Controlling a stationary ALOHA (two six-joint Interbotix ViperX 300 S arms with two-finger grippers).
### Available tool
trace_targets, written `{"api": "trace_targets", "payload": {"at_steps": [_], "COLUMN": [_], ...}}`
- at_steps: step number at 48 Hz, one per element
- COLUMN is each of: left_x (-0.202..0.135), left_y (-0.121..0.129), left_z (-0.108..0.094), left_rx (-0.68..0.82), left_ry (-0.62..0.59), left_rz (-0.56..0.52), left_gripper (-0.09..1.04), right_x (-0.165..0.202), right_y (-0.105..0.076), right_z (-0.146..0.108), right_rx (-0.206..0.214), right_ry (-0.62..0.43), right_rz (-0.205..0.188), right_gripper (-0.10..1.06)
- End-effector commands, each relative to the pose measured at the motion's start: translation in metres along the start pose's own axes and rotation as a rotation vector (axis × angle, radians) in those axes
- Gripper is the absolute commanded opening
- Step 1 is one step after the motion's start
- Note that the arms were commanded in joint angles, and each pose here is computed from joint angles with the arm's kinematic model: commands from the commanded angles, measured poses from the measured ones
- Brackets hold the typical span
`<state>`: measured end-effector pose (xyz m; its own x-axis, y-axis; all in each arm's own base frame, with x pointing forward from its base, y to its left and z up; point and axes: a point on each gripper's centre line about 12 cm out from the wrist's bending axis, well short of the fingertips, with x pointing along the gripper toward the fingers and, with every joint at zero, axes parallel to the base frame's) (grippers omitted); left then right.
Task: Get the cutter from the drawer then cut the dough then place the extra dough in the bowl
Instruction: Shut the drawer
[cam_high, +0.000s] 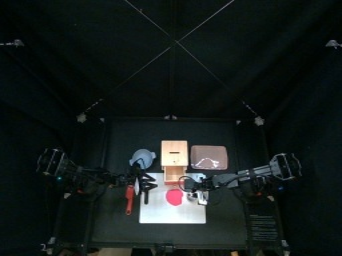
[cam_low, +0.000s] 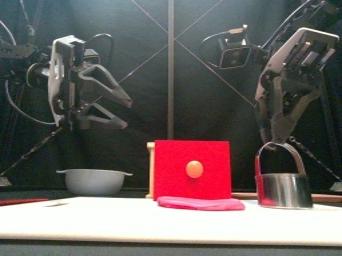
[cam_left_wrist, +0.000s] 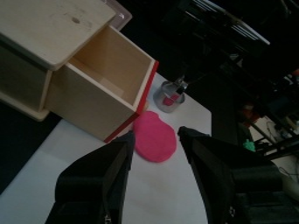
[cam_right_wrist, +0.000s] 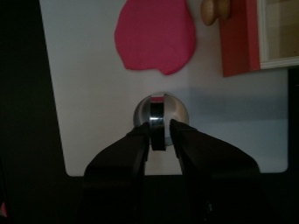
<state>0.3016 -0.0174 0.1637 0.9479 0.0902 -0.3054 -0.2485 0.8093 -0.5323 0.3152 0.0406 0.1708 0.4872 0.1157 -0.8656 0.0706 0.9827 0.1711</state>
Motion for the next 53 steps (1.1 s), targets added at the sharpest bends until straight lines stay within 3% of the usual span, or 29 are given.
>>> {"api": "trace_targets", "payload": {"at_steps": [1, 9, 25, 39, 47, 53], "left_x": [0.001, 0.002, -0.008, -0.009, -0.006, 0.003], "left_y": [-0.003, -0.004, 0.004, 0.041, 0.065, 0.089], "left_z": [0.006, 0.015, 0.058, 0.116, 0.153, 0.169], "left_rx": [-0.004, -0.007, -0.057, -0.127, -0.172, -0.264], "left_ry": [-0.022, -0.049, -0.183, -0.359, -0.451, -0.432], "left_rz": [-0.008, -0.011, 0.005, 0.125, 0.201, 0.282], "left_gripper": [0.83, 0.83, 0.83, 0.83, 0.83, 0.83], "right_x": [-0.008, -0.013, -0.045, -0.043, -0.036, -0.024], "right_y": [0.002, 0.003, 0.006, 0.008, 0.007, 0.005], "right_z": [0.009, 0.013, 0.036, 0.056, 0.072, 0.077], "right_rx": [0.0, -0.005, -0.066, -0.07, -0.066, -0.072], "right_ry": [-0.039, -0.054, -0.197, -0.315, -0.376, -0.361], "right_rz": [0.007, 0.01, 0.005, 0.016, 0.017, 0.005], "right_gripper": [0.76, 0.8, 0.8, 0.79, 0.7, 0.57]}}
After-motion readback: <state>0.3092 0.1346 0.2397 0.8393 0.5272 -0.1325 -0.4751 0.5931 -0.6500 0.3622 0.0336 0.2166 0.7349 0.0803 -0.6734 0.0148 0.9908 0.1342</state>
